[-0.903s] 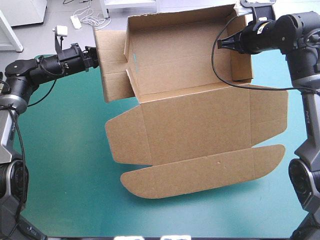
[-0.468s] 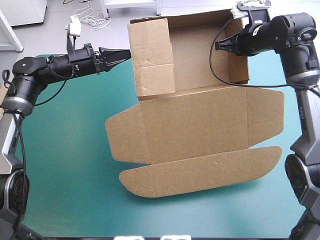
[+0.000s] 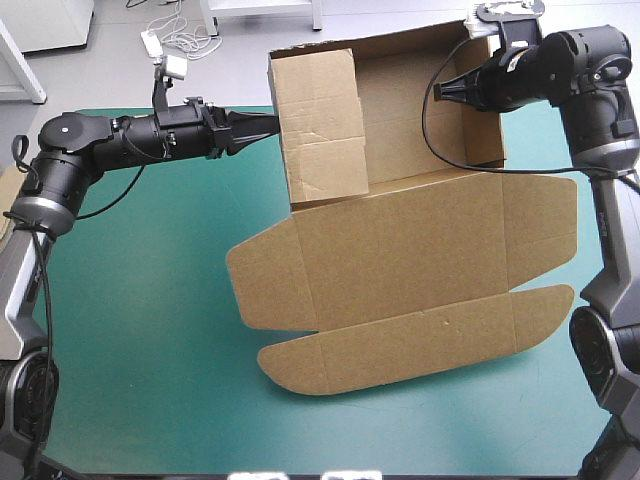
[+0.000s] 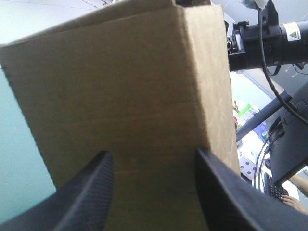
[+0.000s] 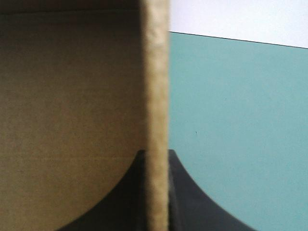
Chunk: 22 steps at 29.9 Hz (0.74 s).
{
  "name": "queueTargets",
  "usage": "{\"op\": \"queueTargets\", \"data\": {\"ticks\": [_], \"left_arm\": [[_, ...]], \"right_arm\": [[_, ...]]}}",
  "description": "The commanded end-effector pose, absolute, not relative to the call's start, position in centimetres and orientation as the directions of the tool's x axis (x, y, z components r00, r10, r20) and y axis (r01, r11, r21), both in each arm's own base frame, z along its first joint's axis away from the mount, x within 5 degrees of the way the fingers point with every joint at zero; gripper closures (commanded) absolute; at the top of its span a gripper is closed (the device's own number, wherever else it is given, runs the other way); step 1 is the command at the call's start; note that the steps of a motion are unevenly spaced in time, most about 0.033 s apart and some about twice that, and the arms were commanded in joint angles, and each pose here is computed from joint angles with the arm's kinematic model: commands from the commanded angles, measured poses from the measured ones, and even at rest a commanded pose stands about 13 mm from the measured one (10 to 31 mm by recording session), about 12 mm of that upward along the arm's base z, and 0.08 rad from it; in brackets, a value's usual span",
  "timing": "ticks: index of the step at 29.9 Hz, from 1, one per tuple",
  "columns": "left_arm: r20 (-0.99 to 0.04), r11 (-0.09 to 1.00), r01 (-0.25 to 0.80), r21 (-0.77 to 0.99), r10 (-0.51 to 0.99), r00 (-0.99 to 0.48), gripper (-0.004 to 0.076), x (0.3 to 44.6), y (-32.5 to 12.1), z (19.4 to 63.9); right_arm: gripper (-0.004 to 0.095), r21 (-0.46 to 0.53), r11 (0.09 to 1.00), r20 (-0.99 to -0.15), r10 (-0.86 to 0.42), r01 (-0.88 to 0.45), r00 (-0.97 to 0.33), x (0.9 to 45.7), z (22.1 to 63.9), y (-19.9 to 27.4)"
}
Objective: Fold the box
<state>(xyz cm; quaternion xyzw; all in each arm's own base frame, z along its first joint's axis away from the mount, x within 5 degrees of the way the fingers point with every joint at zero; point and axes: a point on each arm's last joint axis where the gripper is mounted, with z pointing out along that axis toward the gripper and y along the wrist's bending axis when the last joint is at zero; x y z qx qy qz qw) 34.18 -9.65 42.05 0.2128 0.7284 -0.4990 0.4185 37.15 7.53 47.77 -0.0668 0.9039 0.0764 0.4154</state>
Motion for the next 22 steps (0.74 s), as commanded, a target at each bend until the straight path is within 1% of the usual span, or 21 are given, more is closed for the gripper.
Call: {"op": "queueTargets", "data": {"ticks": [1,8,14,16,19,22], "left_arm": [[-0.843,0.344,0.771,-0.536,-0.164,-0.513,0.0223,32.3,-10.2,45.2],[-0.836,0.242,0.801,-0.548,-0.197,-0.512,0.0220,31.7,-10.4,46.0],[-0.828,0.196,0.807,-0.556,-0.214,-0.518,0.0220,31.4,-10.5,46.3],[-0.828,0.221,0.800,-0.558,-0.209,-0.520,0.0220,31.6,-10.4,46.1],[-0.810,0.277,0.762,-0.585,-0.236,-0.536,0.0220,32.1,-10.2,46.0],[-0.812,0.360,0.728,-0.583,-0.236,-0.534,0.0220,32.3,-10.4,45.8]], "right_arm": [[0.0925,0.132,0.969,-0.827,-0.007,-0.207,-0.562,35.3,50.6,7.5],[0.0925,0.132,0.969,-0.828,-0.007,-0.207,-0.560,35.3,50.7,7.5],[0.0925,0.132,0.969,-0.829,-0.006,-0.207,-0.559,35.3,50.7,7.5],[0.0925,0.140,0.967,-0.827,-0.003,-0.213,-0.562,35.2,50.7,7.6],[0.0925,0.152,0.965,-0.821,0.004,-0.212,-0.570,35.2,50.6,7.7],[0.0925,0.160,0.964,-0.820,0.011,-0.211,-0.572,35.2,50.6,7.7]]}}
